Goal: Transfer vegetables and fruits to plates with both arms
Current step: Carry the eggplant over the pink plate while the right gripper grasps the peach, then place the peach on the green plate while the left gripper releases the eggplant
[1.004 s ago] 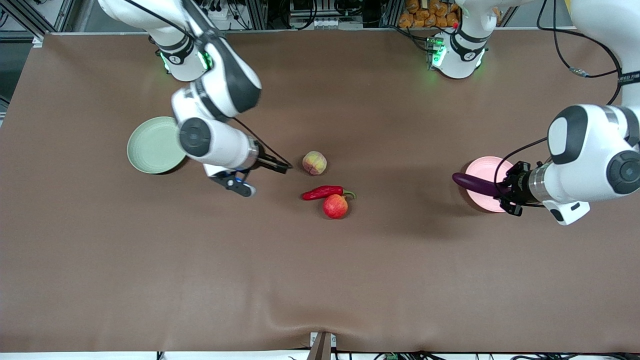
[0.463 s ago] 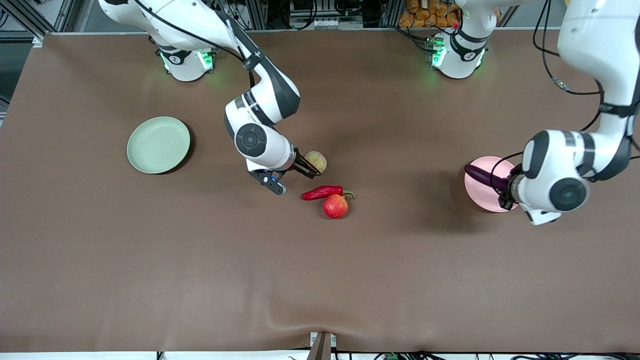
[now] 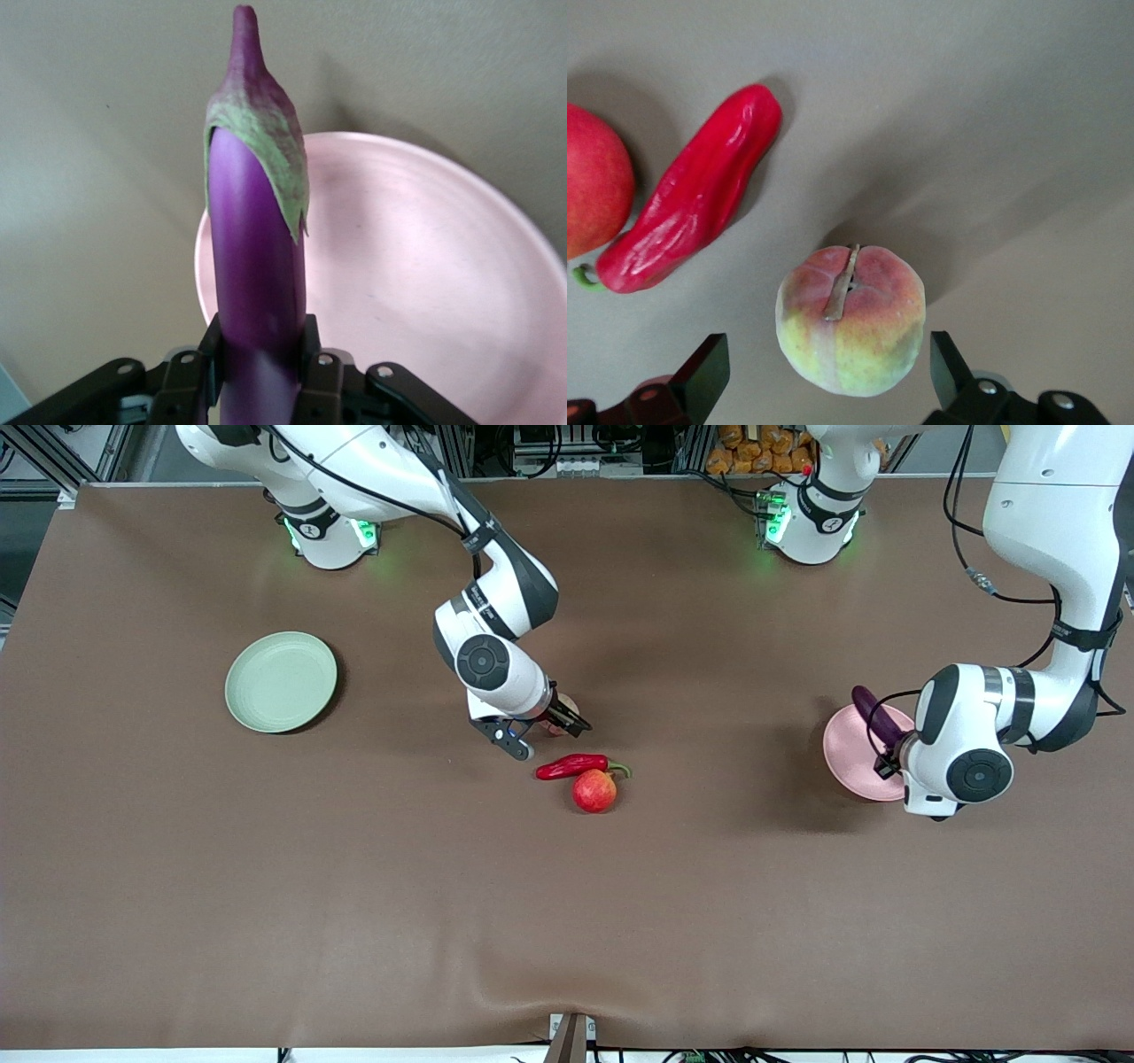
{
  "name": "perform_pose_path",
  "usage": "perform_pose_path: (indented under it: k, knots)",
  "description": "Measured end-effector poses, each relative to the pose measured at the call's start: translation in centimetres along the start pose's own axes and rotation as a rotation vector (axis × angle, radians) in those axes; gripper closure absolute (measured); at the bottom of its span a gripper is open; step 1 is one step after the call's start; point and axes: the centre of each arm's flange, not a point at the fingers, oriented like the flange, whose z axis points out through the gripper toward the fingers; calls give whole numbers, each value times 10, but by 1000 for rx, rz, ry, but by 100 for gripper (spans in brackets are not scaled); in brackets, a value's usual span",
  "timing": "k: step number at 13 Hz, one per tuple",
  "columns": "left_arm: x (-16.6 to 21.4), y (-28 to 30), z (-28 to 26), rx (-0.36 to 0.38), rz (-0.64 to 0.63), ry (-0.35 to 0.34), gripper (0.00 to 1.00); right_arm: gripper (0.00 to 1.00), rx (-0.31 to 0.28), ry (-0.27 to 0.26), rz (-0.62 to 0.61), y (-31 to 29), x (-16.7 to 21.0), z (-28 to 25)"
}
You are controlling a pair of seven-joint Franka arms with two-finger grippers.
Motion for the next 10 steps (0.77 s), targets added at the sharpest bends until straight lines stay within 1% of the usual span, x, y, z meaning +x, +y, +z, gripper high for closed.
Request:
perform_pose_path:
  k: [3,4,5,8,9,10]
  knots:
    - [-5,1,9,37,39,14,64,0,-6,8,-13,3,-9,20]
    - [-5,1,10,39,40,13,64,9,-11,10,-15,5,-11,25]
    - [-5,1,10,39,41,14,64,20,-14,9,-14,6,-10,24]
    - [-7,3,9,34,45,18,64,22,-10,14,-10,6,-7,21]
    - [-7,5,9,30,48,21,64,22,-17,13,-10,6,-2,20]
    - [-7,8,11,27,52,22,64,22,-43,1,-19,9,8,14]
